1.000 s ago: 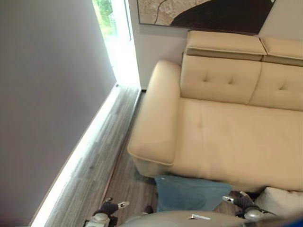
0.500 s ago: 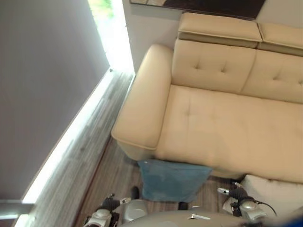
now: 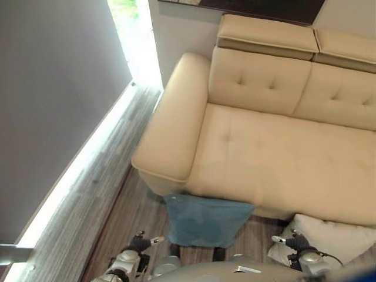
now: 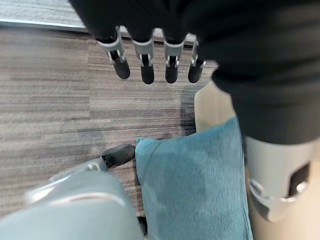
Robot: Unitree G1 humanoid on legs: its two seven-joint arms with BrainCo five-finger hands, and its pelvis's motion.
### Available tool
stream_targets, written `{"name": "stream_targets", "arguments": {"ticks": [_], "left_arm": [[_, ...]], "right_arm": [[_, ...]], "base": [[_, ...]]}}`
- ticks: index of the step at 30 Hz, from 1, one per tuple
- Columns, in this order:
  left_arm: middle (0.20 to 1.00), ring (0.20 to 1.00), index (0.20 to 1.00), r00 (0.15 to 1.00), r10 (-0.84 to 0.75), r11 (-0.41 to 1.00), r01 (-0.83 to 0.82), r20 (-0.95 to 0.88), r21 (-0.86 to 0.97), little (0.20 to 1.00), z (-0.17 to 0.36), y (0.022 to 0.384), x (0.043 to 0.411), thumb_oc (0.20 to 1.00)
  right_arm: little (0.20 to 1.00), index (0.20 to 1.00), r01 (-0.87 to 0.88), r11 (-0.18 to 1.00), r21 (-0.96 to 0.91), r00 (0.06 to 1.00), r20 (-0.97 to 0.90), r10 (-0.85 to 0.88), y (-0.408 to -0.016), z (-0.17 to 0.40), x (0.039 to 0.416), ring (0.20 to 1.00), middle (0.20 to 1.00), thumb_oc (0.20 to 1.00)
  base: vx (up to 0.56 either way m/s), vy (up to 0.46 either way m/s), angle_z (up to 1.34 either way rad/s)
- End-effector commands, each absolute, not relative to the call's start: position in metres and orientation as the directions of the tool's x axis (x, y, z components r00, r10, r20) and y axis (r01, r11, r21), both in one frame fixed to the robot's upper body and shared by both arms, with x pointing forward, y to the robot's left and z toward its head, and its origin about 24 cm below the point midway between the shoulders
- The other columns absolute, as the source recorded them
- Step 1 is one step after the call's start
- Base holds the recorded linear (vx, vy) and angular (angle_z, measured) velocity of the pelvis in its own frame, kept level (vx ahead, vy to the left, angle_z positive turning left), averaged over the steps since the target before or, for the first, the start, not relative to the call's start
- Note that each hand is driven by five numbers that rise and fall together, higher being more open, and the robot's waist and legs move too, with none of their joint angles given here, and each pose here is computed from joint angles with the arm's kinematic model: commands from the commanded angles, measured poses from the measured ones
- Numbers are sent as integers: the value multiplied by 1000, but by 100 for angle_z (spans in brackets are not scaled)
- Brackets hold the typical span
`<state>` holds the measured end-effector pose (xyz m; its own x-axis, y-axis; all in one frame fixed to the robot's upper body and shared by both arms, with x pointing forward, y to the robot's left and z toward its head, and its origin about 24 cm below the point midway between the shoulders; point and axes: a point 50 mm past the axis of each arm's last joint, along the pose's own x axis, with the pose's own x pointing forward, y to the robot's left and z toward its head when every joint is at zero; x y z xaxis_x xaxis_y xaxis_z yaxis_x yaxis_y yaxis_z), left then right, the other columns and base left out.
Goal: Pick up all the scattered cushions and arrange them neatly on the sofa.
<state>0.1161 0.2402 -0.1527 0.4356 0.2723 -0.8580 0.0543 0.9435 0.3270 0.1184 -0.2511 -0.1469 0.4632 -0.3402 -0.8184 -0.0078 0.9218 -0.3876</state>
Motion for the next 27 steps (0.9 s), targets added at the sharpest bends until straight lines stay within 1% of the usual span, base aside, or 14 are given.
{"name": "stream_targets", "arguments": {"ticks": [1,5,6,9,12,15,17,18,19,23,26,27], "left_arm": [[1000,1000,1000,462,296,932,53,-836,359,1000,-148,249,122,1000],[1000,1000,1000,478,304,929,44,-824,368,1000,-146,251,127,1000],[1000,1000,1000,491,308,928,34,-815,372,1000,-144,253,131,1000],[1000,1000,1000,508,319,923,25,-800,384,1000,-140,257,137,1000],[1000,1000,1000,540,329,919,6,-775,395,1000,-135,259,147,1000],[1000,1000,1000,584,350,911,-30,-732,412,1000,-127,261,164,1000],[1000,1000,1000,622,366,907,-71,-692,415,1000,-119,261,180,1000],[1000,1000,1000,669,386,904,-137,-635,406,1000,-108,260,199,1000],[1000,1000,1000,693,397,901,-169,-602,400,1000,-102,259,207,1000],[1000,1000,1000,754,424,891,-249,-501,379,1000,-84,254,230,1000],[1000,1000,1000,784,416,898,-273,-460,346,1000,-74,250,243,1000],[1000,1000,1000,806,401,909,-291,-436,298,1000,-67,246,252,1000]], "right_arm": [[1000,1000,-9,908,-418,506,-786,-357,-256,-140,135,1000,1000,1000],[1000,1000,-13,907,-420,516,-780,-353,-255,-139,139,1000,1000,1000],[1000,1000,-17,907,-422,536,-769,-348,-252,-136,147,1000,1000,1000],[1000,1000,-16,909,-416,552,-762,-339,-249,-135,153,1000,1000,1000],[1000,1000,-6,909,-417,567,-750,-341,-249,-133,158,1000,1000,1000],[1000,1000,25,901,-433,584,-725,-365,-252,-128,165,1000,1000,1000],[1000,1000,56,892,-449,603,-697,-389,-256,-123,173,1000,1000,1000],[1000,1000,113,880,-461,639,-644,-420,-259,-113,188,1000,1000,1000],[1000,1000,142,875,-463,651,-622,-435,-260,-110,193,1000,1000,1000],[1000,1000,266,852,-451,736,-476,-482,-260,-83,223,1000,1000,1000],[1000,1000,322,841,-435,761,-409,-503,-261,-70,237,1000,1000,1000],[1000,1000,364,832,-418,775,-359,-520,-262,-58,247,1000,1000,1000]], "base": [[-7,68,-5],[-61,49,-22],[-122,34,-32],[-101,7,-28],[-66,-25,-16],[-108,-53,8],[-213,-91,22],[-271,-112,37],[-275,-104,31],[-75,-45,14],[-125,2,-5],[-151,52,-6]]}}
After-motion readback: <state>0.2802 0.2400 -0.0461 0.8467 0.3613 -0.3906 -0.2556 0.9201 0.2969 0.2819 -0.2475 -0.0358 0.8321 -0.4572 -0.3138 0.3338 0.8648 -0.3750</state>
